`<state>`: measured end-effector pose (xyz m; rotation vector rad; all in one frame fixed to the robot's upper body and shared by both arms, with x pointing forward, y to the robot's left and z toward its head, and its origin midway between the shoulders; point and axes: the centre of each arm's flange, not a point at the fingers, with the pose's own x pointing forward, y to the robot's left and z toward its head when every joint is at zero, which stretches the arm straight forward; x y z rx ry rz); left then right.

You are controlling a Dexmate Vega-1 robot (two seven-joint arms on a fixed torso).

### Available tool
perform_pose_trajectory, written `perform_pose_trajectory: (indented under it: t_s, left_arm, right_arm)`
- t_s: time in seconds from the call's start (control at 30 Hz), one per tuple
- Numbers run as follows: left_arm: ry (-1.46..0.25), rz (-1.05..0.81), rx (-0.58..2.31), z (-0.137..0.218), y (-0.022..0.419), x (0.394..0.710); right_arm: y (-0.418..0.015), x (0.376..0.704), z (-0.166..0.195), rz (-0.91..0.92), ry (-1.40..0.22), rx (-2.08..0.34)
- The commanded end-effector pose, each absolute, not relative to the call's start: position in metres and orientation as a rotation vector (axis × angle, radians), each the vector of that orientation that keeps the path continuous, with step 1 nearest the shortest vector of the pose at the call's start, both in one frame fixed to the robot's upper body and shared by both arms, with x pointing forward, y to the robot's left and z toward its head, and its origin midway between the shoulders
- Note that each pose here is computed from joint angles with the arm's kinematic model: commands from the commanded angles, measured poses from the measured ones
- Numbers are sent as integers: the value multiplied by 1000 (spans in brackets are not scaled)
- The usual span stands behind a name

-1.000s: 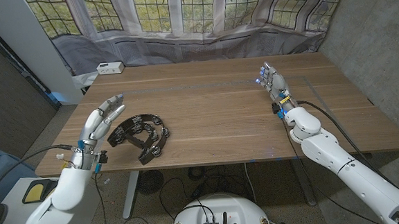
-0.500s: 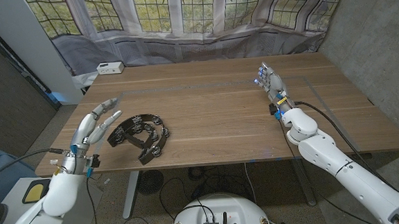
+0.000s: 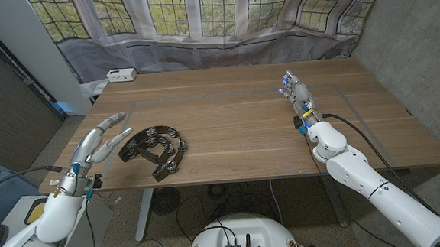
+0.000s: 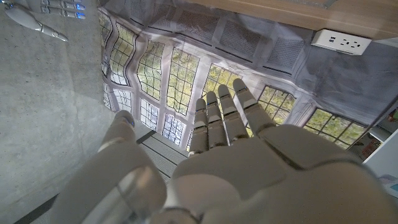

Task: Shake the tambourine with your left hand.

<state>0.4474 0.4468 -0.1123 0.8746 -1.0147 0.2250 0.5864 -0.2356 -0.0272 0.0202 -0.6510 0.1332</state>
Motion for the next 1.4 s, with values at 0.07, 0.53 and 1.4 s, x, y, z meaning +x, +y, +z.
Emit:
perform_pose_trajectory:
  t_s: [0.07,0.53,1.4]
  left_arm:
    - [-937,200,1009,-108,457,444]
    - [-921,180,1270,-90,451,436]
    - [-765,81,1689,-52,439,433]
  right_arm:
    - [-225,585,-30,161,-651,51]
    - [-223,582,-29,148,-668,58]
    - [-231,571,-32,106,-673,65]
